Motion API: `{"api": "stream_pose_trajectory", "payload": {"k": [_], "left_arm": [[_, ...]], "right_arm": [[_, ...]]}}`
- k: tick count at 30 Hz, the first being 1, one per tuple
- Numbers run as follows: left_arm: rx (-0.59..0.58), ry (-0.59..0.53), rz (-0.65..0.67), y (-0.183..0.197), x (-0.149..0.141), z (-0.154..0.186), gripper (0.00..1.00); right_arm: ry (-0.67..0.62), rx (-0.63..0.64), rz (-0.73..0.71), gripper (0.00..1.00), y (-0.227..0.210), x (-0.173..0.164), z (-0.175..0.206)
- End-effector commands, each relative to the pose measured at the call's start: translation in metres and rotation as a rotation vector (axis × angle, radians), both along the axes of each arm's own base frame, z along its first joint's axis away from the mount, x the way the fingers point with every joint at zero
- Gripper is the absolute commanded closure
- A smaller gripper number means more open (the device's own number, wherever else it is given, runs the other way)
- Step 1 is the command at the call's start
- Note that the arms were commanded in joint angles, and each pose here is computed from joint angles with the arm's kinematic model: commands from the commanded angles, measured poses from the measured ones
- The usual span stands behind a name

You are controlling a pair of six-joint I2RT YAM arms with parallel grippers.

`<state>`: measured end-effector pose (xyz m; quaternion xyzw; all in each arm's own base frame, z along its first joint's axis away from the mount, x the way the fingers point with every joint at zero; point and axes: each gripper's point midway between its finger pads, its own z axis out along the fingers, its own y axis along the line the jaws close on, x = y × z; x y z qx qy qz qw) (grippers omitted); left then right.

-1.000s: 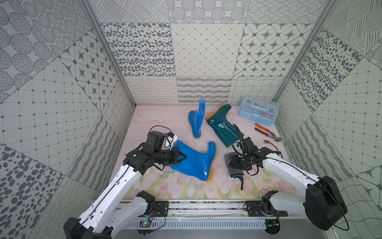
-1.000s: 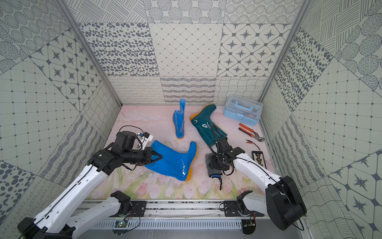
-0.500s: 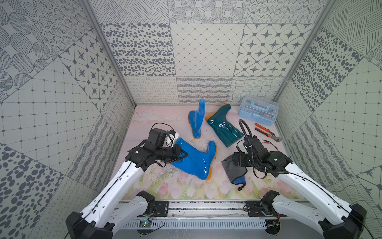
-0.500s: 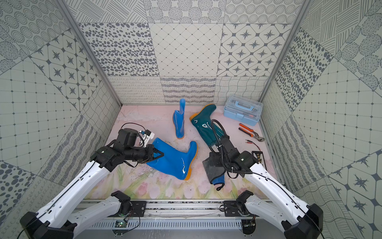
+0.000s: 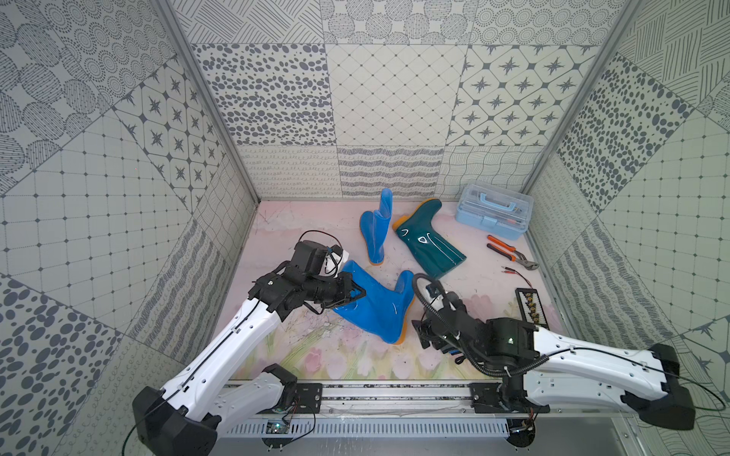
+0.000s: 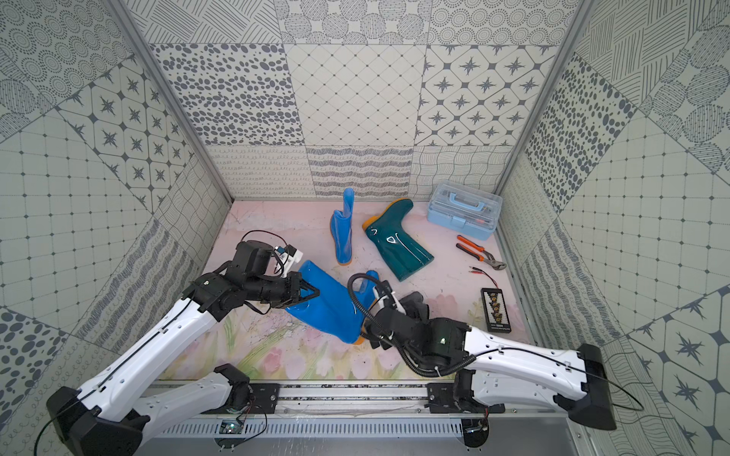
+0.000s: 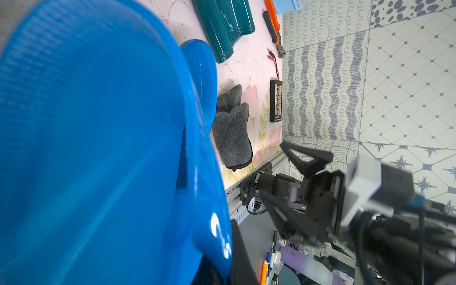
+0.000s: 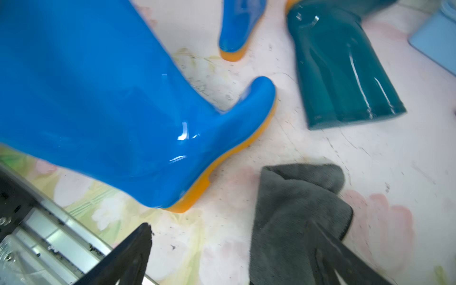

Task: Wipe the rubber boots with a cloth
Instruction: Place the cleaning item at the center of the board, then place the rubber boot at the center of the board.

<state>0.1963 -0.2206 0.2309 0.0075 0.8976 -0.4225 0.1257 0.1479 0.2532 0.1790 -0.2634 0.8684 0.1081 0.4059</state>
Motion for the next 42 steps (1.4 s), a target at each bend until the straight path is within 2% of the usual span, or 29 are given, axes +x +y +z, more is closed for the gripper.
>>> {"api": "stream_pose_trajectory", "payload": {"k": [1,5,9,13,19,24,29,32,36,42], "left_arm": [[-0.019,-0.039,0.06,-0.002,0.015,0.012,1.0],[-0.019,-0.038,0.093,-0.001,0.02,0.018,1.0],[-0.036,-0.047,0.103,-0.002,0.022,0.03,1.0],[-0.055,-0.056,0.084,-0.002,0.016,0.046,1.0],[-0.007,-0.123,0.035,0.012,-0.004,0.076,1.0],[0.033,-0.217,0.039,0.026,-0.01,0.103,1.0],[0.098,-0.234,-0.018,0.029,-0.012,0.111,1.0],[0.161,-0.239,-0.062,0.029,-0.006,0.11,1.0],[0.225,-0.219,-0.09,0.027,0.02,0.102,1.0],[0.216,-0.209,-0.072,0.03,0.059,0.108,1.0]], "right_arm": [[-0.148,0.076,0.058,0.02,0.067,-0.022,0.02],[-0.135,0.116,0.178,0.02,0.117,-0.056,0.01],[-0.129,0.077,0.135,0.02,0.127,-0.053,-0.013],[-0.133,0.06,0.049,0.02,0.119,-0.034,-0.012],[-0.099,0.246,-0.027,0.02,0.081,-0.026,0.011],[0.094,0.311,-0.162,0.04,0.041,0.007,0.008],[0.221,0.29,-0.266,0.06,0.011,0.038,0.003],[0.262,0.269,-0.29,0.07,-0.001,0.056,0.003],[0.319,0.276,-0.309,0.07,-0.01,0.075,-0.002],[0.367,0.296,-0.321,0.07,-0.018,0.095,-0.008]]}}
